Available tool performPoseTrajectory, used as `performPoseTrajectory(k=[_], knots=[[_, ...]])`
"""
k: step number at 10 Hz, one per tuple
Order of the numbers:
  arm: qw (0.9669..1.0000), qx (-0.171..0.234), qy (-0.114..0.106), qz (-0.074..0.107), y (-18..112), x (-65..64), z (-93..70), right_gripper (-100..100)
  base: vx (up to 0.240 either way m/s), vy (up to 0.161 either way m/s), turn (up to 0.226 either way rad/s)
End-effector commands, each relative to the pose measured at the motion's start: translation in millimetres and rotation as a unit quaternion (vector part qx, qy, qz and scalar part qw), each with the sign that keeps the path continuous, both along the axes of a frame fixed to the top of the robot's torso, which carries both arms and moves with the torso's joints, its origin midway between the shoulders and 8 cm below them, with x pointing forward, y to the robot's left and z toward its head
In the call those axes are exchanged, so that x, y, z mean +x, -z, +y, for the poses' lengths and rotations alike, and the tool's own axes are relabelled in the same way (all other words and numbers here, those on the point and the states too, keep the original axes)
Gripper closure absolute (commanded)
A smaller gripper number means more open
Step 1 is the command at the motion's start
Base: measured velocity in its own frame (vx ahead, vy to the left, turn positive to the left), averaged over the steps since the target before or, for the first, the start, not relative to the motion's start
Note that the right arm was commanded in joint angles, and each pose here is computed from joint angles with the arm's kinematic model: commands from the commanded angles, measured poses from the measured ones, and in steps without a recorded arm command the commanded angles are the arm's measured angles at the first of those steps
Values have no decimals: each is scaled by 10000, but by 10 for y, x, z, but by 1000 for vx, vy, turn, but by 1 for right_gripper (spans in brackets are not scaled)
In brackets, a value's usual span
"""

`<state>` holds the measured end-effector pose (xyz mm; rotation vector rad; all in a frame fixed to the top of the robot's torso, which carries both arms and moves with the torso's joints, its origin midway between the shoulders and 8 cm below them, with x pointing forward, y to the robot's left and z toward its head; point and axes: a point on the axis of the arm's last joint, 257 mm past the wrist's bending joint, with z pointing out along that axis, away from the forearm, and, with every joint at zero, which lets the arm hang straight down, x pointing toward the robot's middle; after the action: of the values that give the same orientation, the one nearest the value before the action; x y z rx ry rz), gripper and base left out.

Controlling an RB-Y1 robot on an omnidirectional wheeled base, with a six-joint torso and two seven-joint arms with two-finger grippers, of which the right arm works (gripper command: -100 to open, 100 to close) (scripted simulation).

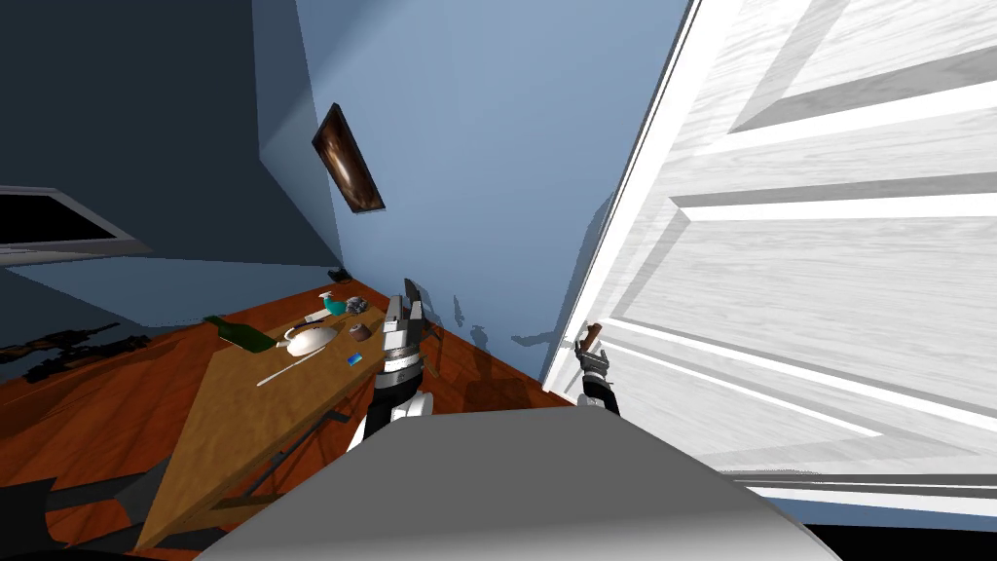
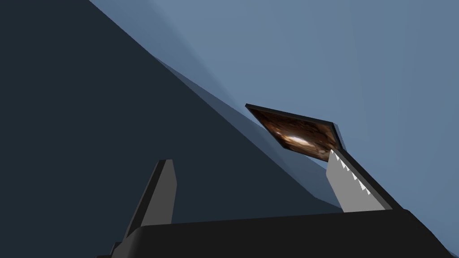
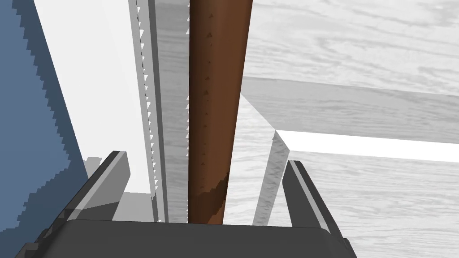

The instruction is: Pull the door open

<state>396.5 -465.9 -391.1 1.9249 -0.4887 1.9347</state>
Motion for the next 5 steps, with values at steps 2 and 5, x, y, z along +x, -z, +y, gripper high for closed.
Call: performPoseTrajectory(k=[2,5], knots=[[10000,10,53,-1,8,-133,-202,-100,136,-8,40],[10000,9,71,-2,4,-172,-270,-100,90,7,4]])
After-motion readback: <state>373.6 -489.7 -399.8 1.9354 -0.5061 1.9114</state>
